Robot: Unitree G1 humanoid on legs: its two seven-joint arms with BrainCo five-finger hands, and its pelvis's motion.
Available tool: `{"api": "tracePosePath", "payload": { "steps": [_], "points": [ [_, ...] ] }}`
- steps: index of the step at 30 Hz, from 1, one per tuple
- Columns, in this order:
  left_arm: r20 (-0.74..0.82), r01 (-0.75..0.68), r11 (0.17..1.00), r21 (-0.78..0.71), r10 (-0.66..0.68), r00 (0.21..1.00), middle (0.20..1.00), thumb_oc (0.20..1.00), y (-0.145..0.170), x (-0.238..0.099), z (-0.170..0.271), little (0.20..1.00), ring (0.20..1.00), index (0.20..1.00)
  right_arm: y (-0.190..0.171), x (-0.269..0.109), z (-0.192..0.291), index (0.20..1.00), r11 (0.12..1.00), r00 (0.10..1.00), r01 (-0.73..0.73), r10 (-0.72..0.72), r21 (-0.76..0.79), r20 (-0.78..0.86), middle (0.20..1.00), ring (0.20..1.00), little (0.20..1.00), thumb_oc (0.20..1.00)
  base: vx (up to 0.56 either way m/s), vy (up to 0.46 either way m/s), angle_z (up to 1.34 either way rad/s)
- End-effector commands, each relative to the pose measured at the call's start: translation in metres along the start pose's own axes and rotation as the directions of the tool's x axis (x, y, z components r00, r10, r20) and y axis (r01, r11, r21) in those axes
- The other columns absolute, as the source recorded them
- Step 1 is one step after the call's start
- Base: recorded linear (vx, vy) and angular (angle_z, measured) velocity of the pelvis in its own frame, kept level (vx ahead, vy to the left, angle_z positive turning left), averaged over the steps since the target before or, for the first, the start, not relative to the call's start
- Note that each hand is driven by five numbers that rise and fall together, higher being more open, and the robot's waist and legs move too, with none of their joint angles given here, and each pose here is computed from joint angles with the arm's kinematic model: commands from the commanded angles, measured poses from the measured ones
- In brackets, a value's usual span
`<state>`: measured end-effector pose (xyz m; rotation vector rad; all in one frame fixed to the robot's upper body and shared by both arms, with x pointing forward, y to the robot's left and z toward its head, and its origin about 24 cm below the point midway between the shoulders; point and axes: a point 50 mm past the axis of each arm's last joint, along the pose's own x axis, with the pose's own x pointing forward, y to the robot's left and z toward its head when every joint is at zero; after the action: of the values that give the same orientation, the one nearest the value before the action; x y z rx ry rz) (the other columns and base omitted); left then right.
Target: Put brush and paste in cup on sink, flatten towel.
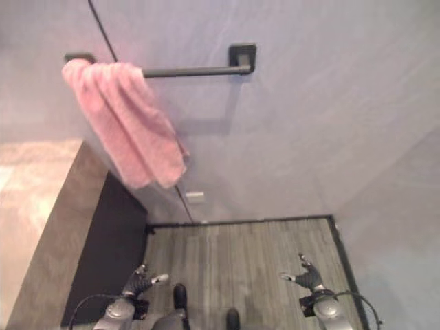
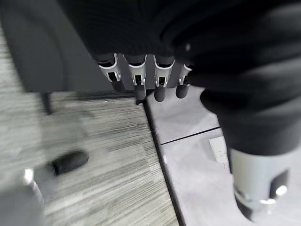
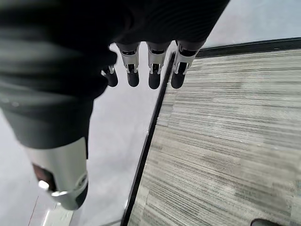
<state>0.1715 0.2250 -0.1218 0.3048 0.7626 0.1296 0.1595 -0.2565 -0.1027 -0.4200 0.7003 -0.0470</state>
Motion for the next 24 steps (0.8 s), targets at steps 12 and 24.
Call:
{"api": "tracePosePath", "payload": {
  "steps": [12,24],
  "points": [
    [0.142,-0.071,0.997,0.031,0.066,0.988,1.000,1.000,0.030,0.003,0.025,1.000,1.000,1.000,0.007,0.000,0.028,1.000,1.000,0.989,0.004,0.001,-0.029,0.145,1.000,1.000,1.000,1.000,0.13,0.050,-0.14],
    [0.339,0.101,0.828,0.552,-0.334,0.880,1.000,1.000,0.030,-0.040,0.058,1.000,1.000,1.000,-0.029,0.000,0.046,1.000,0.998,0.971,0.061,-0.062,0.014,0.230,1.000,1.000,1.000,1.000,0.05,-0.072,0.15]
  ]
}}
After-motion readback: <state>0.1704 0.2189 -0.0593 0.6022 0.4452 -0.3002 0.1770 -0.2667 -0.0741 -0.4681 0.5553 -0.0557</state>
